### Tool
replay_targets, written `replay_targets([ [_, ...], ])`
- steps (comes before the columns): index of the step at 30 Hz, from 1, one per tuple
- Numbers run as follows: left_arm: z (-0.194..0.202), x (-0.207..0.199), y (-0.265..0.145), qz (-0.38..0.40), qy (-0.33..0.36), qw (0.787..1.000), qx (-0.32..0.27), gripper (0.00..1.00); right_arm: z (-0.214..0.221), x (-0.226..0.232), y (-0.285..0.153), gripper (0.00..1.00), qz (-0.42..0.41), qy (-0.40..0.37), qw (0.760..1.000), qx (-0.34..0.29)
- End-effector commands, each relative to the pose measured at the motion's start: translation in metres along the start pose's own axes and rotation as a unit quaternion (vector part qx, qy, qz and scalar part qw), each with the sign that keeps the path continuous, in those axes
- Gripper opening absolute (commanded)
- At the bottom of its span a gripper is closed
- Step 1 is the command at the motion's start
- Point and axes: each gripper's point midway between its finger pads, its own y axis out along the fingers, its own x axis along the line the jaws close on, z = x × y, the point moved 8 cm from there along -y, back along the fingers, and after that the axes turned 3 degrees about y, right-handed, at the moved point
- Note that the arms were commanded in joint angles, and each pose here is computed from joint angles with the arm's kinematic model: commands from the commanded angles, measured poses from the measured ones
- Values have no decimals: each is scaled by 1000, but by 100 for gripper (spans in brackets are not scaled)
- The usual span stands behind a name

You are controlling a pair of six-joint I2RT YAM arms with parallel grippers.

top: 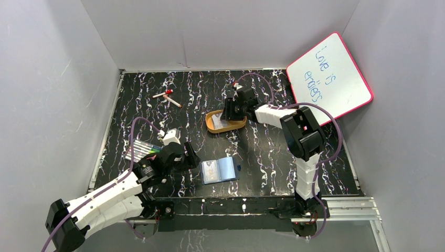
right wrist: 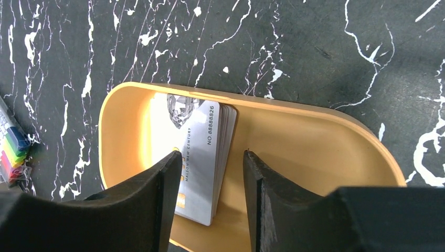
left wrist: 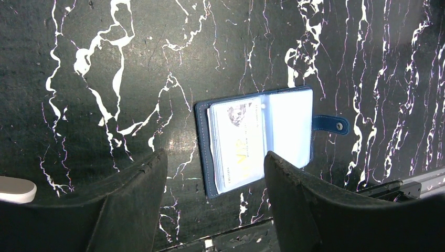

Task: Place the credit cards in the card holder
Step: Pick up the credit card from the storage box.

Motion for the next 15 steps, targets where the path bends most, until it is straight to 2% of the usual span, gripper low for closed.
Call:
replay_targets([
  [1,-4,0,-1,-6,-1,1000,-10,65,-14,5,4,52,-8,-13,1000,-20],
  [10,-4,0,0,-8,0,1000,-9,65,-13,0,0,37,13,-16,1000,-24],
  [15,-3,0,0,-8,0,1000,-8,65,-15,0,-6,34,14,-17,999,-33],
])
